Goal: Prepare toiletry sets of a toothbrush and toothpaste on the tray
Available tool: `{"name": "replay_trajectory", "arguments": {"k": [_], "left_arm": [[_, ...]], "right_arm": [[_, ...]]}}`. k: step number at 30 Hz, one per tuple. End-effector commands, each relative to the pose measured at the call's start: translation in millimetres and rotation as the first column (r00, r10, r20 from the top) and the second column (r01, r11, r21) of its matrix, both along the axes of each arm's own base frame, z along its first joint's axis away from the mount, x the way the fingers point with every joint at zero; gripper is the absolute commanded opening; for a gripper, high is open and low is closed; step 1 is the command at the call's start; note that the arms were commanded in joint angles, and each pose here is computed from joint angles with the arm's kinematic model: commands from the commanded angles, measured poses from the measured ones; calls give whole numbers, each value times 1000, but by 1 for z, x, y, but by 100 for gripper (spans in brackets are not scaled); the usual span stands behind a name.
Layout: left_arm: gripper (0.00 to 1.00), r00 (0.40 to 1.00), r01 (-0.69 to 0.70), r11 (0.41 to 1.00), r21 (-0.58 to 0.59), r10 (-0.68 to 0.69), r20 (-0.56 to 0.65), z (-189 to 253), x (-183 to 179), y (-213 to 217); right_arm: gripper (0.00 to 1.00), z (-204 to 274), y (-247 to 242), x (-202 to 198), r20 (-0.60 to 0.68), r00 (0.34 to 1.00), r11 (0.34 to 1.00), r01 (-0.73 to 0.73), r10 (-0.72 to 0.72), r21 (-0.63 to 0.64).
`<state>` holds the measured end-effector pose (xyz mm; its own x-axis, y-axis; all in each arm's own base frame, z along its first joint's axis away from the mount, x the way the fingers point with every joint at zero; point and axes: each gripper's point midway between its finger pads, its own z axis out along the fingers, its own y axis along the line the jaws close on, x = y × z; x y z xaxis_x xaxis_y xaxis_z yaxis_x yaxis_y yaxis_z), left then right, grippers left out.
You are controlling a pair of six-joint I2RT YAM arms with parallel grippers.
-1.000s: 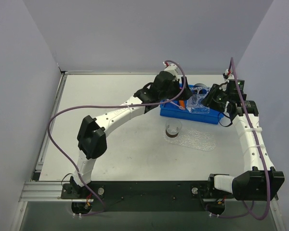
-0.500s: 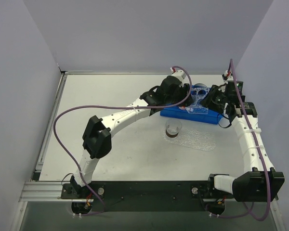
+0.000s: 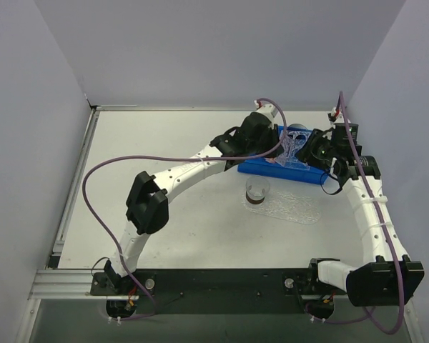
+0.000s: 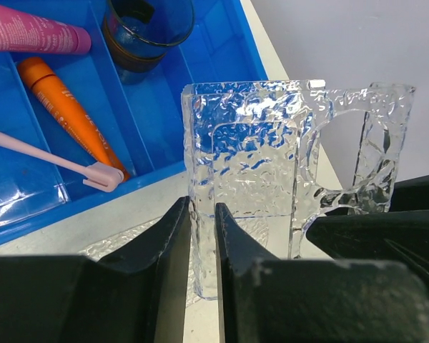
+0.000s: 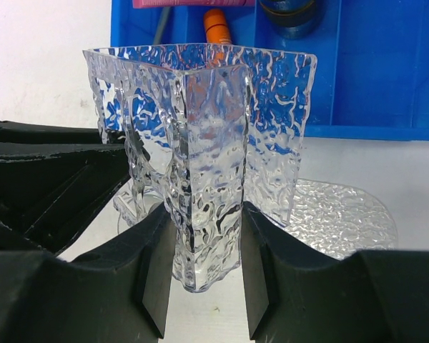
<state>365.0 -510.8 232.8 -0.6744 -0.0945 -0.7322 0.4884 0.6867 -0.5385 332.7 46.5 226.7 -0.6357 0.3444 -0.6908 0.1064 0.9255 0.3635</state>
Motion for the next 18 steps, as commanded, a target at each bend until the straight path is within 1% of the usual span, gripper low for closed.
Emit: {"name": "replay_trajectory", "arguments": {"k": [1, 3, 4, 6, 7, 9, 10, 12, 13, 15, 16, 18], "left_arm": [[2, 996, 79, 992, -97, -73, 57, 43, -13, -21], [0, 995, 81, 992, -100, -76, 57, 44, -13, -22], [0, 996, 78, 992, -100, -73, 51, 42, -12, -23], [0, 996, 80, 991, -107, -75, 54, 45, -12, -24], [0, 996, 81, 991, -105, -76, 51, 43, -12, -25], [0, 996, 79, 991, -110, -73, 57, 46, -11, -27], [0, 996, 77, 991, -108, -71, 59, 45, -11, -28], [0, 996, 70, 992, -109, -63, 64, 48, -10, -29], [0, 996, 71, 992, -103, -65, 63, 46, -10, -30], [0, 996, 66, 992, -104, -59, 66, 48, -8, -29], [0, 996, 68, 992, -104, -61, 68, 48, -9, -30], [0, 996, 69, 992, -103, -63, 68, 48, -9, -29]], "right_arm": [[0, 7, -1, -2, 40, 999, 1000, 6, -5, -16], [3, 4, -3, -6, 34, 999, 1000, 9, -8, -26], [7, 3, -3, -8, 31, 1000, 1000, 7, -6, -29], [12, 4, -4, -13, 30, 1000, 999, 7, -6, -36], [18, 5, -4, -15, 30, 1000, 999, 9, -8, -39], [24, 5, -5, -22, 27, 1000, 999, 4, -3, -50], [31, 5, -6, -25, 26, 1000, 999, 2, -1, -52], [37, 2, -5, -32, 23, 1000, 998, -8, 9, -58], [42, 0, -5, -35, 17, 1000, 998, -13, 14, -59], [46, -2, -4, -42, 15, 1000, 998, -23, 24, -57], [52, -2, -3, -44, 14, 999, 998, -29, 29, -52], [56, 1, -2, -50, 19, 999, 998, -30, 31, -49]]}}
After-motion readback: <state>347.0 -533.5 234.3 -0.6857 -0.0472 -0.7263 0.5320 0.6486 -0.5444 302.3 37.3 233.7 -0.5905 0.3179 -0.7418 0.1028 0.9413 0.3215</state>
